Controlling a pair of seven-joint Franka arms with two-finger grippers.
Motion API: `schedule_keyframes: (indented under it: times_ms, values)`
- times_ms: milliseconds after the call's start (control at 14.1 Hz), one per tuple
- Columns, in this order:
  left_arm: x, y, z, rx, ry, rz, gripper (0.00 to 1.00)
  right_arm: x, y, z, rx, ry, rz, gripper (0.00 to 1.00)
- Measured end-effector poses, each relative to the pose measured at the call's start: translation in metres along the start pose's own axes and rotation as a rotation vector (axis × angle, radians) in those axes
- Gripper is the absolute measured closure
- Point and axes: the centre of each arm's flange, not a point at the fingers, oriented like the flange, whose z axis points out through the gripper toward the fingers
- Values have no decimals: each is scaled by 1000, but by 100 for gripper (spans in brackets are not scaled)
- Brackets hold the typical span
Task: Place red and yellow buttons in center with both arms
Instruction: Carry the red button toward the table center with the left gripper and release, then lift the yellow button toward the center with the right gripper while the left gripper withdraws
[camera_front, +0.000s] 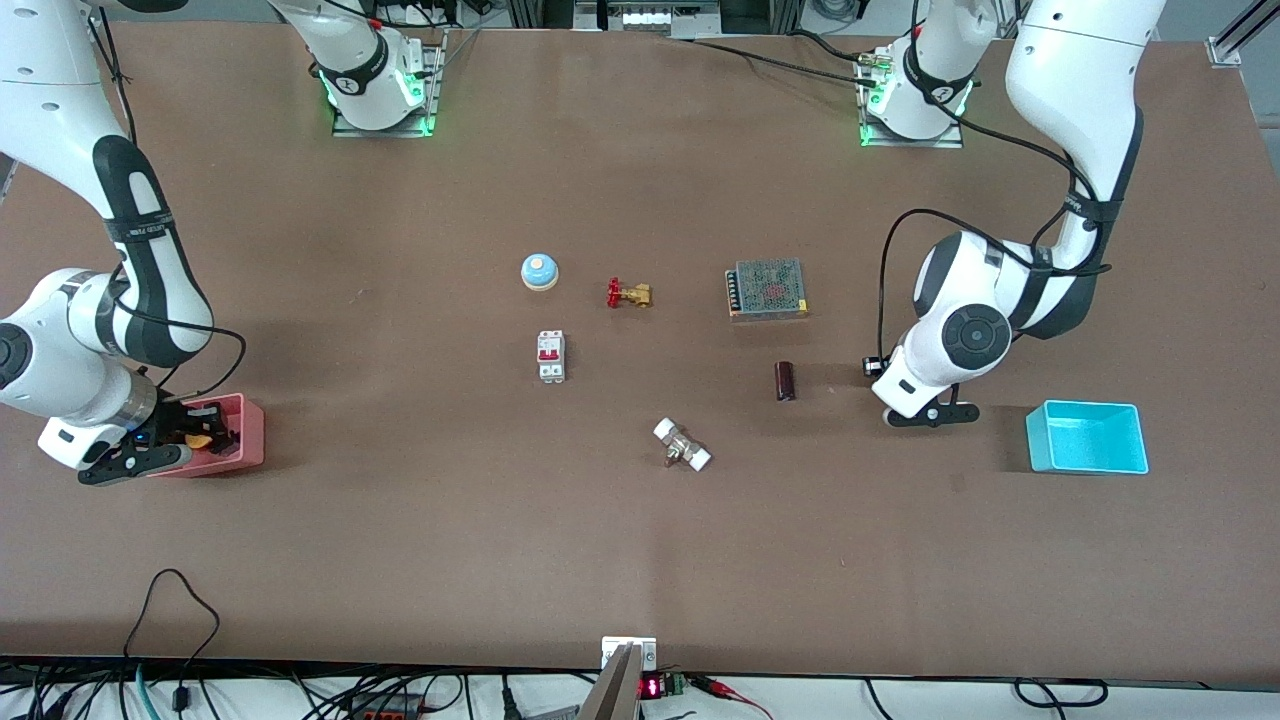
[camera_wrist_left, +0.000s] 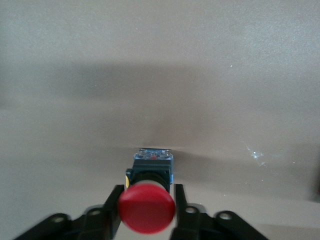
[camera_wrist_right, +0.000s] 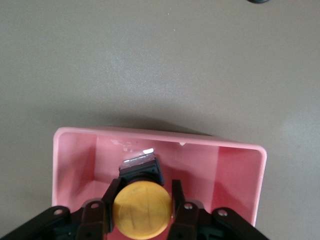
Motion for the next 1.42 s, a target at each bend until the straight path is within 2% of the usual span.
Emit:
schedule_keyframes:
  times_ms: [213, 355, 426, 710, 923, 1065, 1206, 1277, 1419]
  values:
    - [4, -2, -13, -6, 20, -5, 20, 0, 0, 0, 0, 0, -1, 56]
    - [10, -5, -47, -5, 30, -13, 3, 0, 0, 0, 0, 0, -2, 61]
    - [15, -7, -71, -5, 40, -20, 0, 1, -1, -1, 0, 2, -3, 62]
    - [39, -40, -172, -21, 133, 32, 0, 6, -6, -6, 2, 13, -11, 63]
    - [38, -90, -252, -18, 142, 103, 0, 7, -4, -20, 2, 5, -26, 63]
    - [11, -103, -311, -18, 165, 134, 0, 5, -3, -60, 17, -38, -30, 63]
    - [-29, -102, -356, -15, 174, 185, 0, 3, -15, -121, 37, -72, -36, 63]
    - [-45, -99, -367, -12, 162, 204, 0, 3, -31, -152, 49, -85, -25, 63]
    - [-59, -95, -355, -5, 137, 227, 0, 4, -77, -187, 70, -114, 25, 63]
